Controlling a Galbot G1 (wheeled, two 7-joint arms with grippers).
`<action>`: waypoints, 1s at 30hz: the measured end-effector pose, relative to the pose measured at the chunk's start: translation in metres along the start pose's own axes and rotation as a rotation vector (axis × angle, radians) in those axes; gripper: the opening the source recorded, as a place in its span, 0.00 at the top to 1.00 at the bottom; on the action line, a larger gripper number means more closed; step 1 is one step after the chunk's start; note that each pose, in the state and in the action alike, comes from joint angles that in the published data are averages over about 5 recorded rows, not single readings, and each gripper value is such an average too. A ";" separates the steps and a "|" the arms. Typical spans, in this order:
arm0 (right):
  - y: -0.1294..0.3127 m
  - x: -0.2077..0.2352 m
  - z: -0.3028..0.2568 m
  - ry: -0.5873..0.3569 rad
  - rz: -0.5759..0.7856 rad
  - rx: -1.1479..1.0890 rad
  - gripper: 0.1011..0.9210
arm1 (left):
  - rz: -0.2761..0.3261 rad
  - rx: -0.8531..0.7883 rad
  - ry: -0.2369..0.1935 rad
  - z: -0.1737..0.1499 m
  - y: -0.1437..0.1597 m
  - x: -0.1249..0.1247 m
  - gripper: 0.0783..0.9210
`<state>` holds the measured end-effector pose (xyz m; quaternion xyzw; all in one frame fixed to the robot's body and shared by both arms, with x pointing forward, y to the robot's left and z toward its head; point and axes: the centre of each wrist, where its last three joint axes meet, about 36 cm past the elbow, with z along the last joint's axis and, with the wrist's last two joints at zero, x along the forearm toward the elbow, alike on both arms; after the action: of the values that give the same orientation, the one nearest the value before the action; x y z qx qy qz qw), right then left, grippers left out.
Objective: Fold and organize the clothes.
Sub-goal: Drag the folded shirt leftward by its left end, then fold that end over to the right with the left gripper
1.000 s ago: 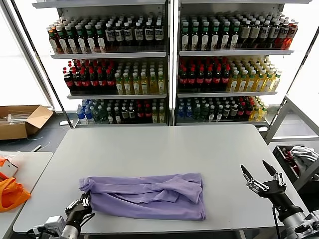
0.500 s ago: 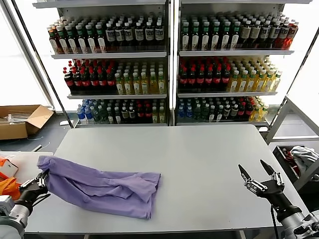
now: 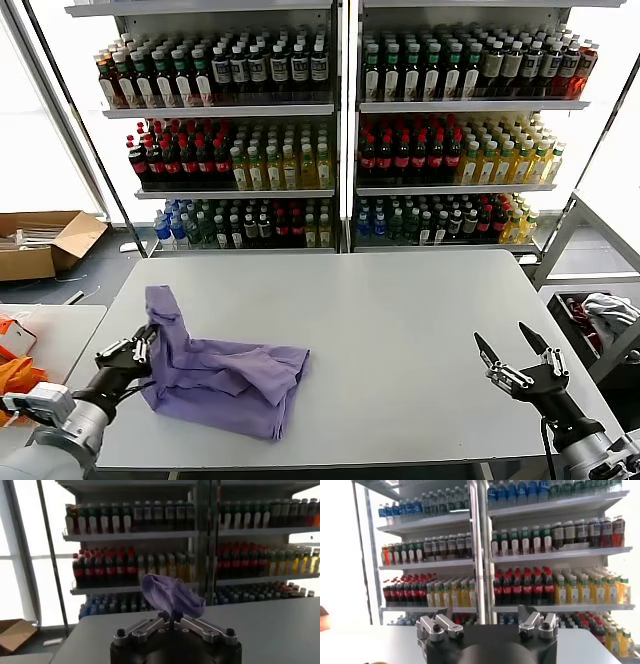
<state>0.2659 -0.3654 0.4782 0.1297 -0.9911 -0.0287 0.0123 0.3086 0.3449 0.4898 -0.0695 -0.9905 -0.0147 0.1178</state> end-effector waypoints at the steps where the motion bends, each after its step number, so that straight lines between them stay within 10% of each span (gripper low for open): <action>1: 0.001 0.001 -0.001 0.000 -0.001 0.002 0.12 | 0.021 -0.001 0.005 0.003 -0.008 -0.001 0.98; 18: 0.010 0.008 -0.005 -0.007 -0.008 0.022 0.12 | 0.217 0.047 0.152 0.063 -0.111 -0.014 0.97; 30: 0.020 0.011 -0.003 -0.022 -0.034 0.011 0.12 | 0.201 0.038 0.154 0.045 -0.129 -0.007 0.61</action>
<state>0.2502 -0.3489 0.4831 0.1461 -0.9890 -0.0250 0.0002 0.2868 0.2185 0.4433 -0.1649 -0.9667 0.0108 0.1956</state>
